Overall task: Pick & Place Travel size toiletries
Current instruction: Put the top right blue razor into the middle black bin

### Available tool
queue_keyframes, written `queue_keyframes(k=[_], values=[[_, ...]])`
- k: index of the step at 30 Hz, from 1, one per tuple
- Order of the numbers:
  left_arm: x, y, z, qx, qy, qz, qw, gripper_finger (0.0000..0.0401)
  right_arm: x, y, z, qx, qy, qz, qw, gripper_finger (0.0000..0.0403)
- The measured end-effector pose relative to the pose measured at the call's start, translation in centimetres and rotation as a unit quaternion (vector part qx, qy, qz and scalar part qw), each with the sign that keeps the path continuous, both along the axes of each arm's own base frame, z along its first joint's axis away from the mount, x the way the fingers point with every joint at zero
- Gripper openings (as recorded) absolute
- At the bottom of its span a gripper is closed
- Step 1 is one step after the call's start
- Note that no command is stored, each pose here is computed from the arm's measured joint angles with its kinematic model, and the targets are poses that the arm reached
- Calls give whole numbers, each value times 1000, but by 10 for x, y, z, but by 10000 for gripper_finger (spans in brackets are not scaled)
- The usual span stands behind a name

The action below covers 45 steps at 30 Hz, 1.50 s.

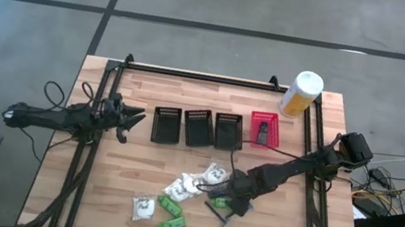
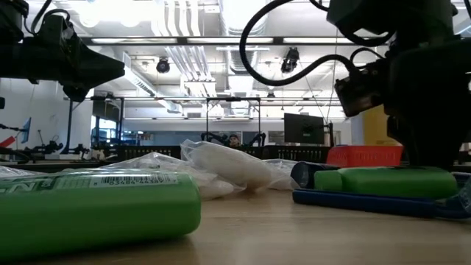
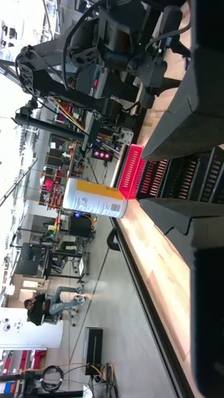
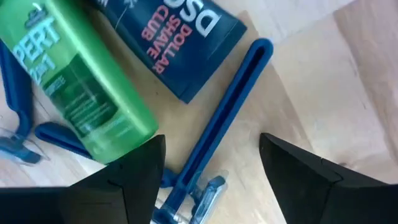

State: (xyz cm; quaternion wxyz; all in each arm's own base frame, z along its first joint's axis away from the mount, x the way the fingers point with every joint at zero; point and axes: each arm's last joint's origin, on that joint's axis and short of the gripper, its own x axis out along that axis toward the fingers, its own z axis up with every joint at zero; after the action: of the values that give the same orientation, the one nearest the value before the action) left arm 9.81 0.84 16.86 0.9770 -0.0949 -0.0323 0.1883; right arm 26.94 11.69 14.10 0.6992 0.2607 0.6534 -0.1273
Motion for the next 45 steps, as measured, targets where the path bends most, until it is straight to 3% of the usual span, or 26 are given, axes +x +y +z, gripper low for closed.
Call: queue_keyframes(k=[9,31,45], values=[[0,0,0,0,0,0,1000,115,-4,4,0,1,16,9,1000,252],[0,0,0,0,0,0,1000,115,-7,-1,-4,-65,-8,45,997,61],[0,0,0,0,0,0,1000,115,-12,-5,15,-94,-43,49,993,53]])
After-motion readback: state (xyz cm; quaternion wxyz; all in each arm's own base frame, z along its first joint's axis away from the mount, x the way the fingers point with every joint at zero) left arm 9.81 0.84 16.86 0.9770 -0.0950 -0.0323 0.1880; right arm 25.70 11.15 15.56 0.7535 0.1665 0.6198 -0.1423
